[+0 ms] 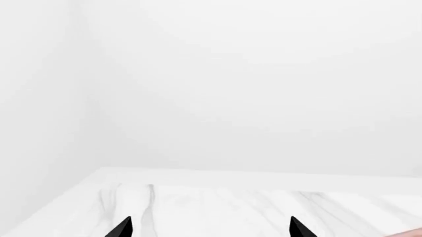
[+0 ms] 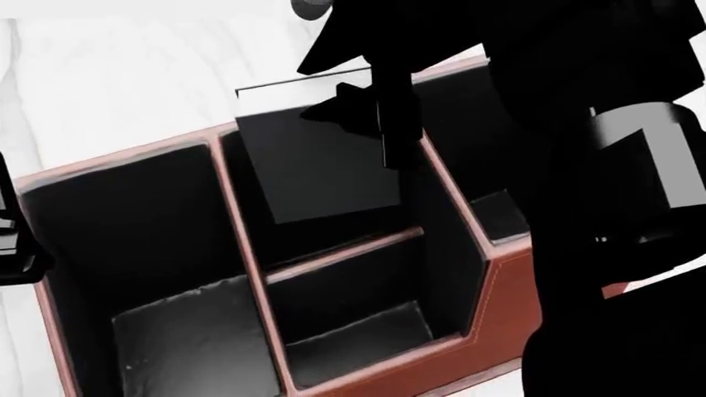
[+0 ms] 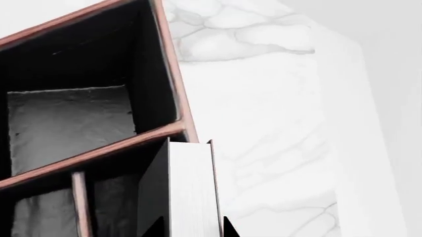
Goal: Pick up the book and place it in the front compartment of the caddy.
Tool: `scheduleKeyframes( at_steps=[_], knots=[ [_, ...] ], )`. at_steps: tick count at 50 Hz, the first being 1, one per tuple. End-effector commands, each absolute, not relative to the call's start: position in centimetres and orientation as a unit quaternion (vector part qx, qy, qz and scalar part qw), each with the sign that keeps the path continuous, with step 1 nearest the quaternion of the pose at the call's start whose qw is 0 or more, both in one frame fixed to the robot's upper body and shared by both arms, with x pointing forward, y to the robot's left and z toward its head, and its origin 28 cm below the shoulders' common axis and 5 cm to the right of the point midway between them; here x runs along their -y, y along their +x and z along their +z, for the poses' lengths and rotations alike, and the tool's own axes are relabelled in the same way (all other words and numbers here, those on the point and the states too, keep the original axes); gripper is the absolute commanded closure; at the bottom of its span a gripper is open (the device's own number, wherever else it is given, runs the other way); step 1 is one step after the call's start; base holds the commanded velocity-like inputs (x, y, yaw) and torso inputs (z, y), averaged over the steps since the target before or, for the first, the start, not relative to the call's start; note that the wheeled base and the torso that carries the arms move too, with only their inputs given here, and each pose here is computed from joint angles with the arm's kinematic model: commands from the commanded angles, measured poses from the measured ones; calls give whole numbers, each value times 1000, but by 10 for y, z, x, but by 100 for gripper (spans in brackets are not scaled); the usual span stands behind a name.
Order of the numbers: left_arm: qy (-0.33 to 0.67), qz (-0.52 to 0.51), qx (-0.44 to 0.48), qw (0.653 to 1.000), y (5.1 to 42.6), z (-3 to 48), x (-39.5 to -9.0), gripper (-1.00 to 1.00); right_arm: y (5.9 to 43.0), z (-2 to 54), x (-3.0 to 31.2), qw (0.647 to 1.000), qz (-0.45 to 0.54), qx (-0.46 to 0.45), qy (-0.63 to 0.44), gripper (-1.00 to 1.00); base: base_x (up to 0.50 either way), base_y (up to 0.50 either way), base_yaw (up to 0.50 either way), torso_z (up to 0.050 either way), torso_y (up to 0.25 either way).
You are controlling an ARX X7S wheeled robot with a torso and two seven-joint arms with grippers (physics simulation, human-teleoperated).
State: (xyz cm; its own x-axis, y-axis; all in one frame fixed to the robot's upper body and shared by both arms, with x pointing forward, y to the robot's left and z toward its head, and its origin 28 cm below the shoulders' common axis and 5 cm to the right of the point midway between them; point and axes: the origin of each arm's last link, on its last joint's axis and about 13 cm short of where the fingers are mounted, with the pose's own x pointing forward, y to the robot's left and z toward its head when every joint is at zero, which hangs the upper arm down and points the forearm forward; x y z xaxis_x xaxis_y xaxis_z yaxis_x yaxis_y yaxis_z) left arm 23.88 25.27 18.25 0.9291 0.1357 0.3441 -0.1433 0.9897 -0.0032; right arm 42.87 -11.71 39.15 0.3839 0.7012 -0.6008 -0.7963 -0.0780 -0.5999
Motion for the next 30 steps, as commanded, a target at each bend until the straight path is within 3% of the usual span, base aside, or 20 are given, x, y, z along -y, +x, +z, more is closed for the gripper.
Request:
scheduleKeyframes(
  at_steps=[1,13,14,30],
  knots=[
    [9,82,196,977,240,184,-256,-100,432,379,104,665,555,-64,-495,100,11,3,6,0,0],
    [8,82,198,977,240,186,-255,-100,433,376,106,665,545,-84,-503,100,2,2,6,0,-7],
    [8,81,198,977,240,186,-255,-100,433,375,106,664,549,-87,-501,-100,0,0,6,0,-10],
    [4,82,196,977,240,185,-255,-100,434,373,107,664,545,-93,-504,-100,0,0,0,0,0]
  ],
)
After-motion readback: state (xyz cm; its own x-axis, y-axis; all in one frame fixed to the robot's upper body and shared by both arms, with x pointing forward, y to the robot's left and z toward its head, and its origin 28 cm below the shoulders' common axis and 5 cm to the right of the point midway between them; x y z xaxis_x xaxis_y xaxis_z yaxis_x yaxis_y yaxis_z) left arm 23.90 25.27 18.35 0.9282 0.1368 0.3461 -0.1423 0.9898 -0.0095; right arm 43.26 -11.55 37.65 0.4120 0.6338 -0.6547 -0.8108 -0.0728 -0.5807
